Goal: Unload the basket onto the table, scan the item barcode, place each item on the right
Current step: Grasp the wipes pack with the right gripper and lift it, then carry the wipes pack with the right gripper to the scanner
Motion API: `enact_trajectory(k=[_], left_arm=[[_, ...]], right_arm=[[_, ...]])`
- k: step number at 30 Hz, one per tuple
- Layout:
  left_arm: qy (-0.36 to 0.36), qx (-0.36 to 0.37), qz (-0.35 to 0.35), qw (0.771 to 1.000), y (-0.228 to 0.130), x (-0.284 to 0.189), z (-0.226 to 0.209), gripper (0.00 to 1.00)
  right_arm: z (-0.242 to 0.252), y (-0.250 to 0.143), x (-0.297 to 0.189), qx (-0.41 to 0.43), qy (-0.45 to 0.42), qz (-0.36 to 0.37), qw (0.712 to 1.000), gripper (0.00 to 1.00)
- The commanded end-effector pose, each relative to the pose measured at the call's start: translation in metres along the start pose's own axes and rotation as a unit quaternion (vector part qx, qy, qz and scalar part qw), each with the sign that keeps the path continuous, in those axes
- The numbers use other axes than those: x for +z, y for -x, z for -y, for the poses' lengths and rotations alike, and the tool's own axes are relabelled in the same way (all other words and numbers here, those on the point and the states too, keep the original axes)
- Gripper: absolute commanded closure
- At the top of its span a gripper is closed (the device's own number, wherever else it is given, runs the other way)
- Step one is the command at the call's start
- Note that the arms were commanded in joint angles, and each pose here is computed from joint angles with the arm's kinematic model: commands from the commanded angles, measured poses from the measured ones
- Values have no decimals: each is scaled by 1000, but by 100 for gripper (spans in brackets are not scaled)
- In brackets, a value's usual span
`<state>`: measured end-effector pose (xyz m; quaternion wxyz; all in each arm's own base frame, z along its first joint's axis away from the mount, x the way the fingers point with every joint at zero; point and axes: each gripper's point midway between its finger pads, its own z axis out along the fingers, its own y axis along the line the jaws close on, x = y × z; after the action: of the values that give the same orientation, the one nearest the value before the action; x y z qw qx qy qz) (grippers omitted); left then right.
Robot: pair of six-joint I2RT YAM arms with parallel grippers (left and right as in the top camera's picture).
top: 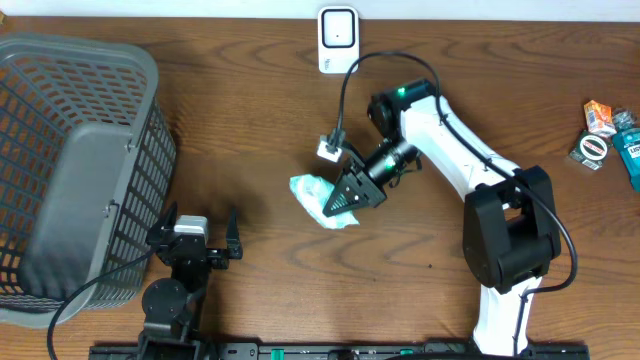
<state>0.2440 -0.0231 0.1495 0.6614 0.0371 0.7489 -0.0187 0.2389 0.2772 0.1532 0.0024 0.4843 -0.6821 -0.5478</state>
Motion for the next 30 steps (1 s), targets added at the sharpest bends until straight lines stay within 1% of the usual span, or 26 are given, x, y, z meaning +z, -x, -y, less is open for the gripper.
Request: enact_trajectory(k=[1,5,7,10,21,27,30], left_arm=[[7,-1,-27,1000,-18,1,-2,2],[7,-1,-27,1000,-18,1,-2,2],[7,-1,-27,1000,-18,1,-3,2],[7,-1,-27,1000,-18,1,-3,2],[7,-1,-27,1000,-18,1,-2,2],[7,-1,-27,1000,-18,1,-2,2],[7,-1,-27,1000,-18,1,-2,2]], right_arm=[[-15,10,7,-175,40,81,981,99],[-19,9,11,-233,51,131,962,99],[-22,14,10,-245,54,165,954,99],[-24,17,10,-247,55,186,949,99],[-20,8,12,-252,52,161,953,99],[-5,-6,13,-285,32,111,952,99],[2,-1,-1,-263,16,114,958,99]])
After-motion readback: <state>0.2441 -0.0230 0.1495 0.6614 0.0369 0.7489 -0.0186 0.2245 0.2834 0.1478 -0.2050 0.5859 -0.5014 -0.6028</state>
